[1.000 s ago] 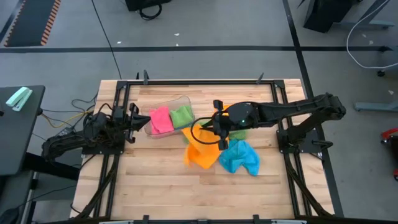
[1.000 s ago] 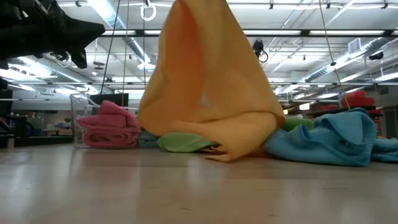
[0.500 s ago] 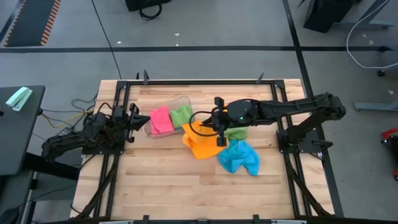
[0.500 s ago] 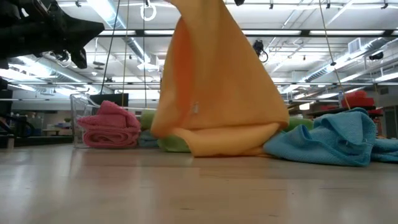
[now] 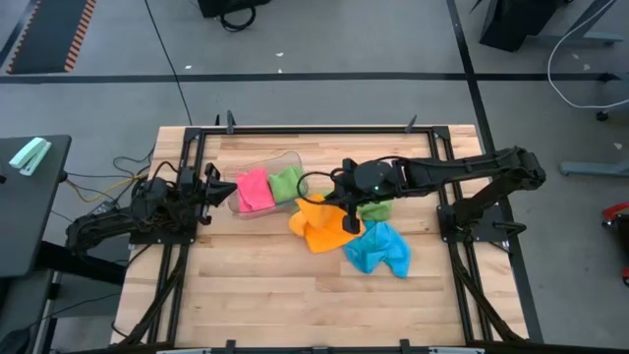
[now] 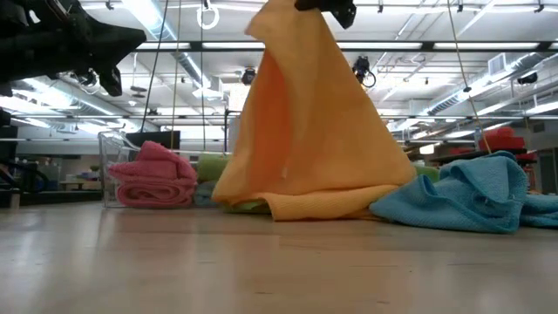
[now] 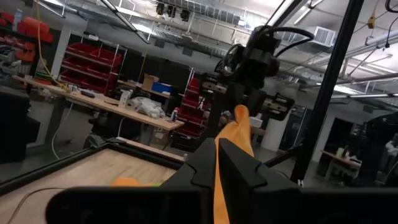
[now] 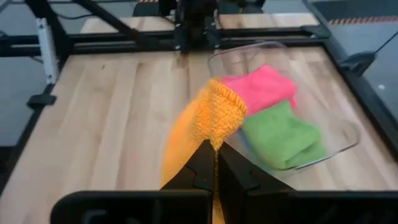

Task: Fold microfiber towels
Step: Fold the bottom yellow microfiber towel

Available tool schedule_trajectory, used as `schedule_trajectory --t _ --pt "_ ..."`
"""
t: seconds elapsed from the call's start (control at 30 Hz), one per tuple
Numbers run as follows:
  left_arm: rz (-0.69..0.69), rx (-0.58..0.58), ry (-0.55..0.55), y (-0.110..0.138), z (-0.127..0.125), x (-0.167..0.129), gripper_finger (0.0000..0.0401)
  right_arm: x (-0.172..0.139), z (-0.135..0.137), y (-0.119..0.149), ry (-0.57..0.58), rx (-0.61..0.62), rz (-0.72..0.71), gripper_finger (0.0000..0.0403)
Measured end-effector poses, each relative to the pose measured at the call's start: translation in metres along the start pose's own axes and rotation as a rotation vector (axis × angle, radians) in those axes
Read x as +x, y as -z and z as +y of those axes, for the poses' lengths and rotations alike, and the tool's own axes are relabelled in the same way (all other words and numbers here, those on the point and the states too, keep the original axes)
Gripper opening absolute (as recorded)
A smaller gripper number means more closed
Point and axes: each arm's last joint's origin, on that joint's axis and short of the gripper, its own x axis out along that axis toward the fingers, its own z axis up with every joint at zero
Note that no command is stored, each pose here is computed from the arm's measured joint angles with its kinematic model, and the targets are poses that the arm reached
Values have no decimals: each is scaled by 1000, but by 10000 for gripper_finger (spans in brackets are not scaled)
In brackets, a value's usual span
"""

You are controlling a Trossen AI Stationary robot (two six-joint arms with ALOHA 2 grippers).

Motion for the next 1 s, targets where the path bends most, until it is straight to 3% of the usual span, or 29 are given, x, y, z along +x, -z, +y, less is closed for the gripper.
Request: schedule_trajectory --t 0.23,0.4,0.87,1.0 --pt "22 -2 -8 2 1 0 16 2 14 5 -35 45 39 14" --pt "56 -5 -21 5 2 0 24 22 29 20 -53 50 109 14" --pt "-21 62 -12 -2 0 0 18 86 42 44 -72 -56 180 14" --pt "52 55 59 4 -1 0 12 106 41 50 -55 -104 165 14"
